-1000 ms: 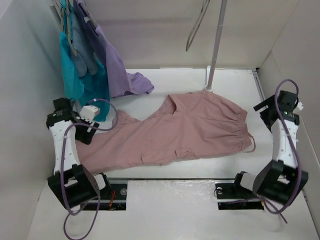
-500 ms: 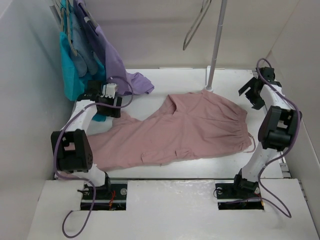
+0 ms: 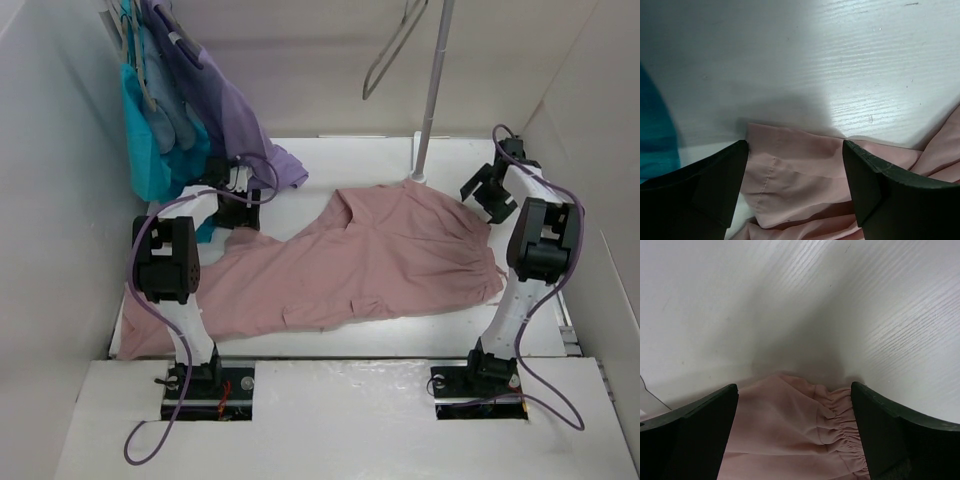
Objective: Place the trousers on the hanger
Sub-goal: Flatten out the trousers at the center of the board, then fold the trousers at the center of the board.
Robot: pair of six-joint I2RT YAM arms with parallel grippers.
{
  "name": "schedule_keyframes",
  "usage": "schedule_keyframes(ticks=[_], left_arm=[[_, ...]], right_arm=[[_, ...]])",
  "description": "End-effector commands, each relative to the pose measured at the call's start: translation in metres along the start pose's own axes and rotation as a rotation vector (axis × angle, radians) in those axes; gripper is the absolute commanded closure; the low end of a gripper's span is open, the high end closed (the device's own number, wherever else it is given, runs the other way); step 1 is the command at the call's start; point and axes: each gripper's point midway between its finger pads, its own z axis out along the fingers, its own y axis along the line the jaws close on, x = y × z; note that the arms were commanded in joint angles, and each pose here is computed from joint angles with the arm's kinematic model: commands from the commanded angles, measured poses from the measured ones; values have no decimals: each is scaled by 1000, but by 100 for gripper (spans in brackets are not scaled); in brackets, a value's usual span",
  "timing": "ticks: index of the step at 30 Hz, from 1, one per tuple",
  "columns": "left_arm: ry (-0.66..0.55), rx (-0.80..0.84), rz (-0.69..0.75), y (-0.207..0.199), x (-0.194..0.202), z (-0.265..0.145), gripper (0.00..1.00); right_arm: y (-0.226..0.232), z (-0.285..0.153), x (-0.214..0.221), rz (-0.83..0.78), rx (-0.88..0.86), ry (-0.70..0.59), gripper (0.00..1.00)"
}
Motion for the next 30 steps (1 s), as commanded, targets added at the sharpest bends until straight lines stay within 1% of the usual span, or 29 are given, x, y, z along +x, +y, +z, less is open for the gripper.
schedule_keyframes(ticks=[1,4,6,7,9,11,13,16,19,20,21,22,23,24,25,26,27,28,30], left_arm=[[-6,-29,-6,-1,4,-7,27],[19,-12,-3,-5,12,2,37],[58,-3,-1,-5,22,8,49],[69,7,9,-6,24,11,61],[73,7,8,-5,24,14,78],[82,17,17,-6,26,13,100],[60,17,21,-7,19,8,100],[31,-6,28,-2,10,-2,100],[5,-18,44,-1,2,-13,100],[14,-30,42,1,4,-13,100],[-12,-47,58,3,-5,-19,100],[-29,-61,70,4,-12,-28,100],[-49,-71,73,5,-18,-33,100],[-56,-97,86,8,-21,-43,100],[-83,-119,78,14,-28,-52,100],[-104,-137,96,16,-36,-62,100],[-124,-162,96,22,-41,-73,100],[-174,-214,97,34,-52,-94,100],[-247,-265,74,49,-68,-122,100]], right_arm=[[4,-24,-10,-2,12,-59,2],[-7,-30,-13,-21,57,-87,1],[-17,-38,-16,-22,85,-97,1],[-23,-36,-15,-33,111,-103,1],[-26,-48,-16,-40,113,-117,1],[-30,-53,-16,-39,118,-128,1],[-30,-59,-9,-48,114,-126,1],[-22,-54,3,-58,70,-100,1],[-19,-35,16,-56,56,-46,1],[-23,-19,21,-52,72,-8,1],[-22,-10,29,-55,63,30,1],[-22,-4,22,-43,63,22,3],[-28,7,27,-38,77,52,5],[-25,5,23,-36,70,42,12],[-27,6,19,-25,68,32,25],[-33,8,10,-7,75,11,58],[-36,4,4,4,73,0,80],[-40,1,-4,19,74,-25,99],[-52,-11,-22,41,70,-62,100]])
